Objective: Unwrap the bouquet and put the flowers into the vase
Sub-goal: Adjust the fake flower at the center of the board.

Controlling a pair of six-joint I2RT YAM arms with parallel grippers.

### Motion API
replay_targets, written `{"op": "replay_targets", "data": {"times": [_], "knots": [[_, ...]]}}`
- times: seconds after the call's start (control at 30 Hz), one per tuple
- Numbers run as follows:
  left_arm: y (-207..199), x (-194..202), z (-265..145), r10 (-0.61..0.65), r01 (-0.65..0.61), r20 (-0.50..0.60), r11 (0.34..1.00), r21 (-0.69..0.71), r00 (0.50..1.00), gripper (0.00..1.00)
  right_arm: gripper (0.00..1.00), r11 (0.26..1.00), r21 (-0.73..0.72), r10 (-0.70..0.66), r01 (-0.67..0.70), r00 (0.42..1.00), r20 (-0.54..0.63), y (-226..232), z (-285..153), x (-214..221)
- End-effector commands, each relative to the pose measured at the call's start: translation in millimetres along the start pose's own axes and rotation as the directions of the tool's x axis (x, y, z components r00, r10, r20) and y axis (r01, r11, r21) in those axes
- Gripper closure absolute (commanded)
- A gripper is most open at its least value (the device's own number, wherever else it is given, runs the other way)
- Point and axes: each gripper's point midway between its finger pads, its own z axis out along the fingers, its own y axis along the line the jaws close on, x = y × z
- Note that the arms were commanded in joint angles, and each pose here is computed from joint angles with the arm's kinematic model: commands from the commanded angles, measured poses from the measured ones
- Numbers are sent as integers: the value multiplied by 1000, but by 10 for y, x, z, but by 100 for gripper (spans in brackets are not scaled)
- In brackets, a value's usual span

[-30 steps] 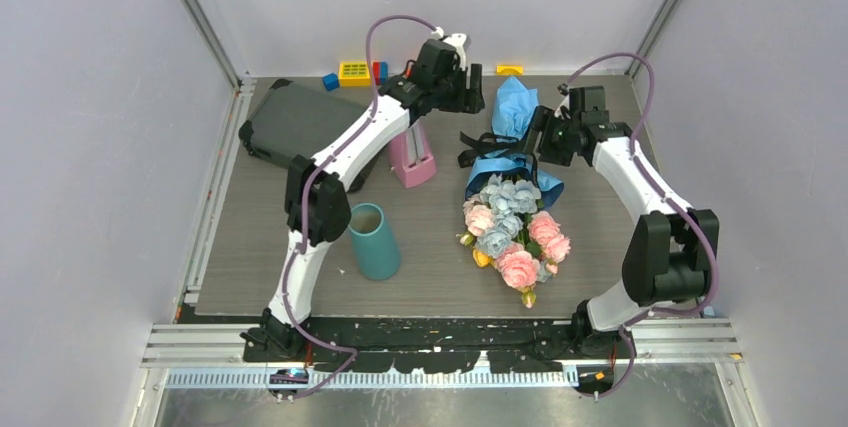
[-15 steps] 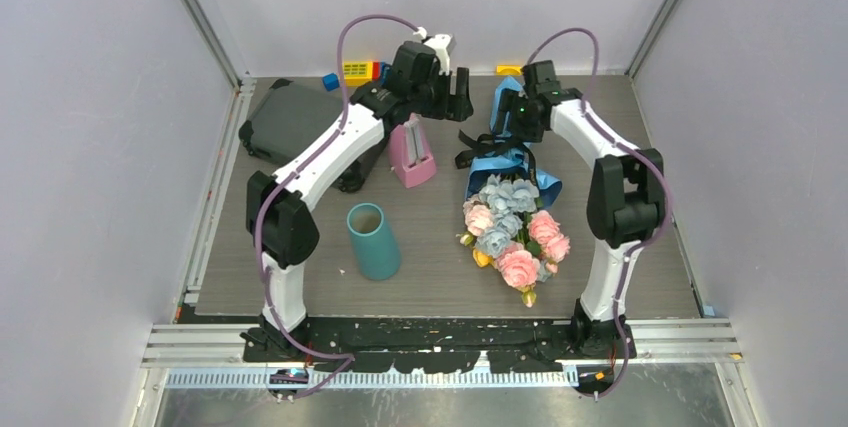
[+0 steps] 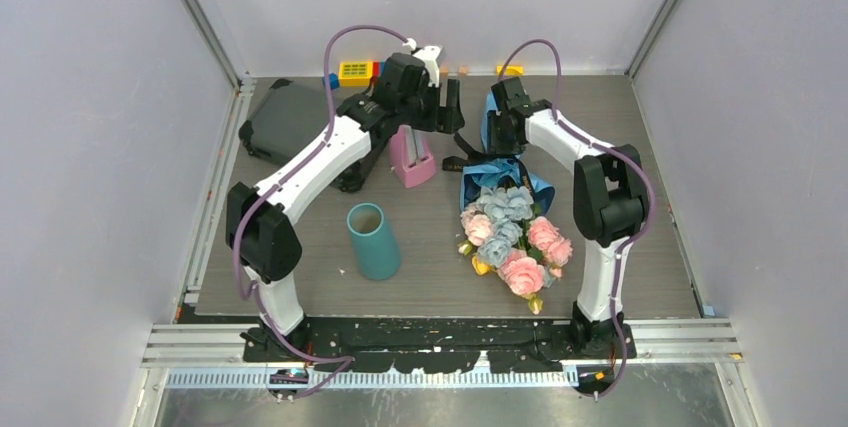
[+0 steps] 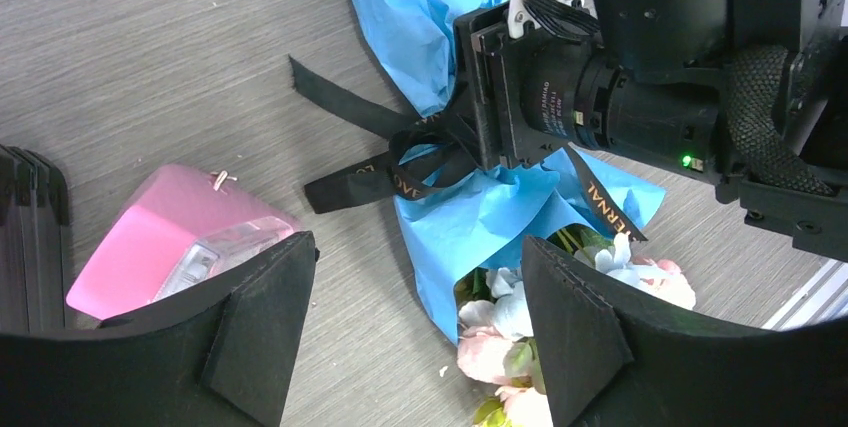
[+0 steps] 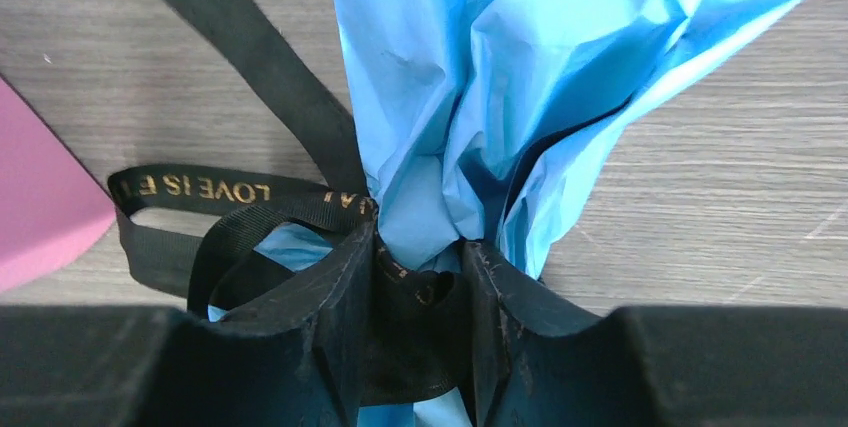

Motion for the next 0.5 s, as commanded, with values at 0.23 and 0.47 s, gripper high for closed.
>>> {"op": "replay_targets", "data": {"times": [0.23,0.47], "knots": [[-71,54,-77,9,-10,21,998,54,1000,23,63,931,-353,-92,97,995,29,492,-498,320],[-92,295,82,-22,26,-53,996,88,998,24,41,948,-314,-37,55,997,64,381,-732,292]]}}
